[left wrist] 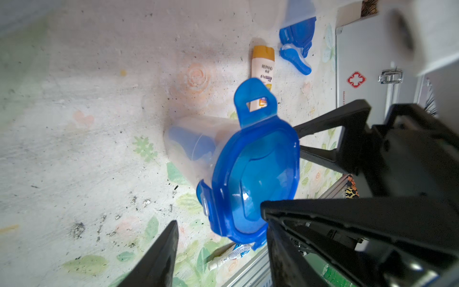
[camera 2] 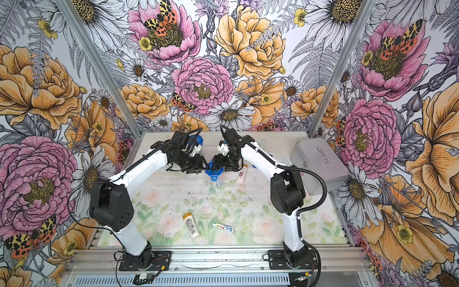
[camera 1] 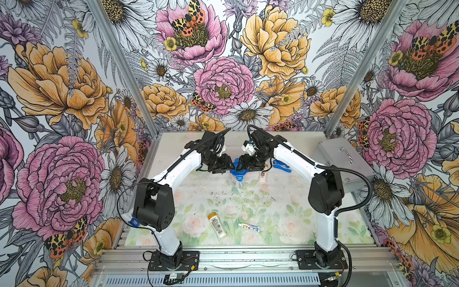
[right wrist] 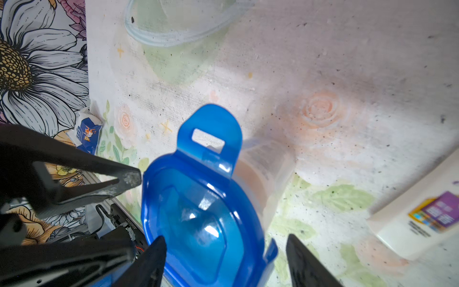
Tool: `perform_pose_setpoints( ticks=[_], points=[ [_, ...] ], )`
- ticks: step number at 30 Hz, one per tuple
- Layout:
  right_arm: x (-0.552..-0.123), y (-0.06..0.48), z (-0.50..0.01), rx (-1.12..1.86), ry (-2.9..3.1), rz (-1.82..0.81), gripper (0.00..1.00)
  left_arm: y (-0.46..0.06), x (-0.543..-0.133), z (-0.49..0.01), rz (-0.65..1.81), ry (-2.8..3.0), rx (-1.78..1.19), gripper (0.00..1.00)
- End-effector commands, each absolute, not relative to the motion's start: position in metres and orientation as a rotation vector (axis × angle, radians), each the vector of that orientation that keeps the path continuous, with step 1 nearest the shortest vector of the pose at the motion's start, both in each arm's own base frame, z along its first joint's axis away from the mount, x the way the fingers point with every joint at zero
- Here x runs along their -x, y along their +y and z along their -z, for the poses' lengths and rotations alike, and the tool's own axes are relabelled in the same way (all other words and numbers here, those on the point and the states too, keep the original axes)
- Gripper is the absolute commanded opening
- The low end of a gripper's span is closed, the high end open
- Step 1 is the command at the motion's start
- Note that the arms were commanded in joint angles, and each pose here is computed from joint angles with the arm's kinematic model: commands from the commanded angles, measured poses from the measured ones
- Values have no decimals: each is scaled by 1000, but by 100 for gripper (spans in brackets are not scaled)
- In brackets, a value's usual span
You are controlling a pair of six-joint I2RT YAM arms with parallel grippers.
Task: Pack away toiletry kits
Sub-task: Close the fastener on the container.
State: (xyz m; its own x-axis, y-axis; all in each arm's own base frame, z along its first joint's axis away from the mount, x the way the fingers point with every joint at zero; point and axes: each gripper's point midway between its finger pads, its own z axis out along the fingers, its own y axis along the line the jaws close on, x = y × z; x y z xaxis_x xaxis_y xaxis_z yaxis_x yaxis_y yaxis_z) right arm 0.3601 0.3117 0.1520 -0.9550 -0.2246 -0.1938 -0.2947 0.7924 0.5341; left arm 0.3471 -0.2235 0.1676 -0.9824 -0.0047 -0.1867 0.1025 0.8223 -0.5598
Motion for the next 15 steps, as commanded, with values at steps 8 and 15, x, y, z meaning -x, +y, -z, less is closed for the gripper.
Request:
perform_pose_setpoints(
  ticks=[8,15],
  points=[
    [-361,311,-194,482,2731,-873,75,-211,-387,-193,808,2722,-31,34],
    [-343,291,-187,417,2781,-810,72,-211,-407,-176,700,2743,9,15]
  ],
)
